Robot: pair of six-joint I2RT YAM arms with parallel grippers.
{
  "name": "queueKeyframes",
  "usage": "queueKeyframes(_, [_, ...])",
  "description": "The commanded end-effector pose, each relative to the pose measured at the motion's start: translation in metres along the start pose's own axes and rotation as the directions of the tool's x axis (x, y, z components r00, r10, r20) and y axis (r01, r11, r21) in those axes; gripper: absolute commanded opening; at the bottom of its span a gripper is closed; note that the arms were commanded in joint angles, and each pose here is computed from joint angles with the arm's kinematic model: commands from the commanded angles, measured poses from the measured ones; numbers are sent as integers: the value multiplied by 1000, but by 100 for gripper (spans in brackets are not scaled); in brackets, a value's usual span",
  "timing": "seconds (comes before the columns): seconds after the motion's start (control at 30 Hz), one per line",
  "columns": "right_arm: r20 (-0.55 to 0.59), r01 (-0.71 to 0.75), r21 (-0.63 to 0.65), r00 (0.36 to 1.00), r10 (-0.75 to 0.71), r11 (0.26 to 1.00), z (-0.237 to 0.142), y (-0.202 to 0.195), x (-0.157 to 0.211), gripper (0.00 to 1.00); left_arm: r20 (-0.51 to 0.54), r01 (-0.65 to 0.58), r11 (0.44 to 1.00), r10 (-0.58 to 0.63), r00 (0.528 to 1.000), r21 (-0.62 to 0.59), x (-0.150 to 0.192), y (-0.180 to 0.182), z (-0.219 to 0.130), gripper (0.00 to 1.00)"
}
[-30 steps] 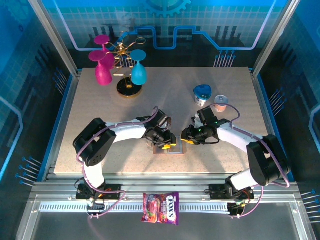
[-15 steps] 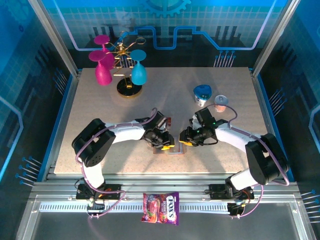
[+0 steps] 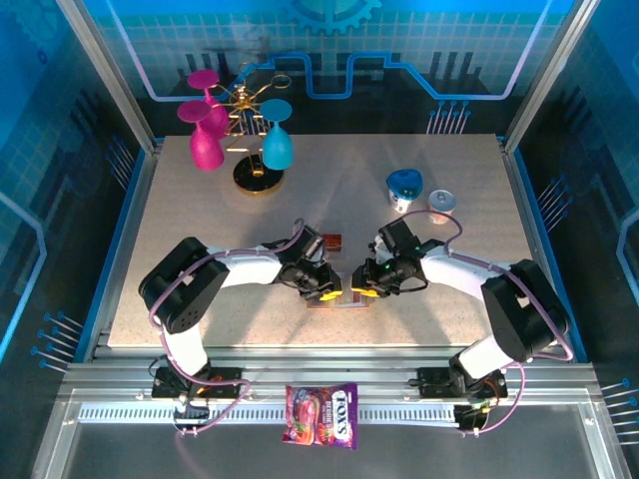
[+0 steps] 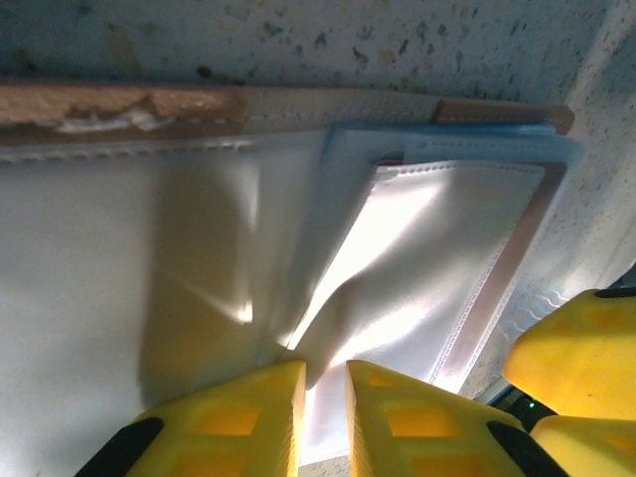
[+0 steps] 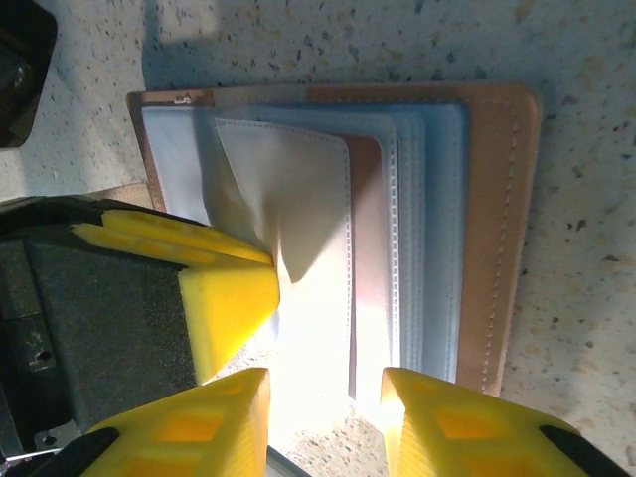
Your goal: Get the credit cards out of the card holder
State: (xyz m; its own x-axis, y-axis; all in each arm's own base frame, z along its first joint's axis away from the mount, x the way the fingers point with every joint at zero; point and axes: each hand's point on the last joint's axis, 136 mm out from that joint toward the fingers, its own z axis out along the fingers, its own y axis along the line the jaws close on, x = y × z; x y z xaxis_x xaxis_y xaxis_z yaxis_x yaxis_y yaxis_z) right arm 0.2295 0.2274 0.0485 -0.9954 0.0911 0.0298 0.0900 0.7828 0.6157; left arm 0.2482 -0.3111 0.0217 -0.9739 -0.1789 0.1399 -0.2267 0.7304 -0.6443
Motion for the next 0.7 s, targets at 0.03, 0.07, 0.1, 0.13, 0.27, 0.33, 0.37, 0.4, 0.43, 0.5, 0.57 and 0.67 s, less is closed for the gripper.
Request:
queueKeyframes(0.03, [-21,0,-10,1000,0,1000,5,8,2,35,-11,39,999,-39,999,17,3,8,-1,19])
queueKeyframes(0.07, [-25,-1,-8,1000,1,1000,7,7,3,35,-11,41,999,-40,999,21,2,8,-1,19])
queueKeyframes(0.1, [-27,-3,-7,1000,3,1000,8,7,3,35,-10,44,999,-44,999,22,2,9,-1,19])
queueKeyframes(0.13, [-31,-3,-4,1000,3,1000,10,6,3,35,-11,48,999,-47,999,25,2,10,-1,18])
queueKeyframes(0.27, [-45,-7,4,999,7,1000,15,4,5,35,-14,62,997,-62,998,42,1,11,0,18])
queueKeyframes(0.33, [-49,-7,7,999,7,1000,18,3,6,35,-16,67,997,-67,998,47,2,12,1,18])
queueKeyframes(0.37, [-51,-8,8,999,9,1000,18,3,6,35,-16,69,996,-68,998,50,1,12,1,18])
queueKeyframes(0.4, [-51,-9,9,999,10,1000,19,2,6,35,-18,71,996,-70,997,54,1,12,1,18])
queueKeyframes(0.43, [-53,-12,9,999,12,1000,20,2,6,35,-19,73,996,-72,997,54,1,13,1,18])
queueKeyframes(0.5, [-53,-10,6,999,11,1000,21,4,6,35,-21,78,995,-77,997,60,1,13,2,18])
queueKeyframes(0.57, [-52,-10,3,999,10,1000,21,5,5,35,-23,82,995,-80,997,65,1,13,3,17])
queueKeyframes(0.67, [-49,-13,-17,999,12,1000,22,9,3,33,-23,84,994,-82,996,76,0,12,2,17])
